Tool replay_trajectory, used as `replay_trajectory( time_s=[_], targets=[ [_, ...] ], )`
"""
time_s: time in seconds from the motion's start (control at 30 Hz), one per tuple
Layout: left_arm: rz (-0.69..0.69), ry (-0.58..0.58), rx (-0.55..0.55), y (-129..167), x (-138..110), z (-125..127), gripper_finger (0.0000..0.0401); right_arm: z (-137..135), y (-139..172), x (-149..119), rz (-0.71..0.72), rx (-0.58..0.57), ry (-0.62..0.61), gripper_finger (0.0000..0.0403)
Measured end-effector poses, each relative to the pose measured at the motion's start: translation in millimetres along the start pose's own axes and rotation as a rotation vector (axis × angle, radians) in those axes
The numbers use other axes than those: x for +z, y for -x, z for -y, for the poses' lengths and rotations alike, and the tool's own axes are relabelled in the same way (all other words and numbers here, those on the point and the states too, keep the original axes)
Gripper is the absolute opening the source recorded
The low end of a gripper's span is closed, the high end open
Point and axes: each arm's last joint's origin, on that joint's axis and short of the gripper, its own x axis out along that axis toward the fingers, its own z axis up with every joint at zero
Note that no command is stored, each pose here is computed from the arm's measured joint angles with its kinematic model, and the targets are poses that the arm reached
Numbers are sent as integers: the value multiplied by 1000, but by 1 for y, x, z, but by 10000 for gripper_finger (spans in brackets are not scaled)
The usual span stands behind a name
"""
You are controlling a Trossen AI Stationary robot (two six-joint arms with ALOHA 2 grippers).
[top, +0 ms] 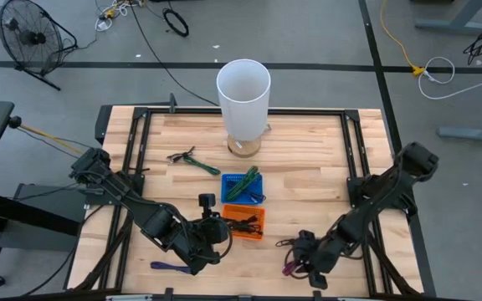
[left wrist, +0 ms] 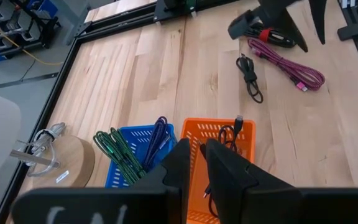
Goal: Pick & Place USB Port
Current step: Put the pink charger cable into the blue bin
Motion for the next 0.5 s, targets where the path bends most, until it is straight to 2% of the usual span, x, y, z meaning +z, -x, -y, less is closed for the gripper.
replay_trajectory(
  time_s=[0.33,0.5],
  targets=[
    [-1,1,0,0,0,0,57,6,-18,-8,-79,-25,9,186],
    [-1,2,0,0,0,0,57,8,-18,-11,-106,-53,13,214]
  ],
)
